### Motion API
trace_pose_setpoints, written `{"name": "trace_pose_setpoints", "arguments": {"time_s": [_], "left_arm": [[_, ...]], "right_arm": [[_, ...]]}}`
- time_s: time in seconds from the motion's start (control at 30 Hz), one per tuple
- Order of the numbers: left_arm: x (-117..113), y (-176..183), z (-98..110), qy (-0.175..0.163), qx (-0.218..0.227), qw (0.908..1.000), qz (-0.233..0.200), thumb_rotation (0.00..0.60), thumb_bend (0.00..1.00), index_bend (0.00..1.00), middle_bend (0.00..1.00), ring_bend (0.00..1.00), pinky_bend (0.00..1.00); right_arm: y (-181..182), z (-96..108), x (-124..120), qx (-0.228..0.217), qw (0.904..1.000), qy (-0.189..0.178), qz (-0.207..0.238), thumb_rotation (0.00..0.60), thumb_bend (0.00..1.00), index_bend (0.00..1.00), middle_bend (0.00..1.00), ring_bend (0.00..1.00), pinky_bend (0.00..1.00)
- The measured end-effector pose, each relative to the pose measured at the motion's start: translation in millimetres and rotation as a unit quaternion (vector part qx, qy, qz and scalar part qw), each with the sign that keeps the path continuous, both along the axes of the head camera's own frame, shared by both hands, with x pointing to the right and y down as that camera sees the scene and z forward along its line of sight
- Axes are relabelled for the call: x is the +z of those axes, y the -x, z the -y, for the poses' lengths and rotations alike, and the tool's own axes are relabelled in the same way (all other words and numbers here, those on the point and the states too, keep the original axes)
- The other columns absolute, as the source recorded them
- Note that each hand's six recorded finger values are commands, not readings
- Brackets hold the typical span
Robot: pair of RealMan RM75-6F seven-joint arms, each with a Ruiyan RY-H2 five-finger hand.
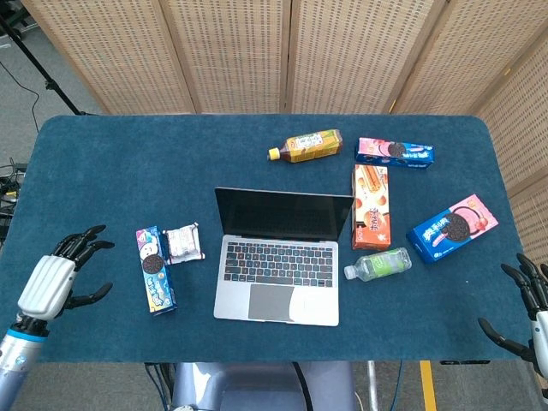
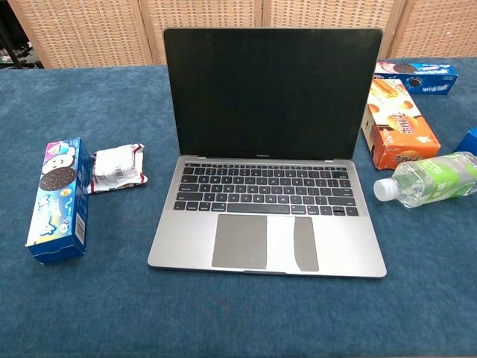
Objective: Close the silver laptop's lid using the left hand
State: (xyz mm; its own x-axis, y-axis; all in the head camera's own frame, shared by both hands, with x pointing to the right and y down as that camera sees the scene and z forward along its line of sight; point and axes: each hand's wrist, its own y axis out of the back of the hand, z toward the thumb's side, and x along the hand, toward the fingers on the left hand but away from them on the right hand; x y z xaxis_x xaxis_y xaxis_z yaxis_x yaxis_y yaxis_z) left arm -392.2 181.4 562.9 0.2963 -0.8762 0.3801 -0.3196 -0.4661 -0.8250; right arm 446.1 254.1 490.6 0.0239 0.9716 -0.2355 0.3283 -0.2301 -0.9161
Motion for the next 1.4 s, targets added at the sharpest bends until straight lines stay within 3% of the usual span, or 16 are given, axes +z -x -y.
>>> {"name": "trace_pose_setpoints", "arguments": {"time_s": [0.3,0.57,1.0,1.4], "left_arm": [[14.5,-40.2,40.6,0.005,0.024,0.9986,-0.048,0.600,0.22,0.27,0.17,0.20,0.18],[15.2,-68.8,56.2,0.001,0.024,0.9970,-0.074,0.600,0.22,0.27,0.17,0.20,0.18],[17.6,-99.7,76.9,0.007,0.076,0.9958,-0.051,0.600,0.22,0.27,0.15,0.17,0.18],[15.3,-122.8,116.1,-0.011,0.117,0.9930,-0.004,0.600,0.22,0.27,0.15,0.15,0.18]], "right_arm": [[-3.7,1.2,-3.0,0.007,0.9999,-0.008,0.001,0.600,0.24,0.14,0.04,0.14,0.00],[-6.5,2.1,-4.9,0.012,0.9998,-0.014,0.002,0.600,0.24,0.14,0.04,0.14,0.00],[-9.1,2.8,-8.1,0.017,0.9996,-0.021,0.005,0.600,0.24,0.14,0.04,0.14,0.00],[-11.2,3.0,-9.3,0.021,0.9995,-0.023,0.008,0.600,0.24,0.14,0.04,0.14,0.00]]}}
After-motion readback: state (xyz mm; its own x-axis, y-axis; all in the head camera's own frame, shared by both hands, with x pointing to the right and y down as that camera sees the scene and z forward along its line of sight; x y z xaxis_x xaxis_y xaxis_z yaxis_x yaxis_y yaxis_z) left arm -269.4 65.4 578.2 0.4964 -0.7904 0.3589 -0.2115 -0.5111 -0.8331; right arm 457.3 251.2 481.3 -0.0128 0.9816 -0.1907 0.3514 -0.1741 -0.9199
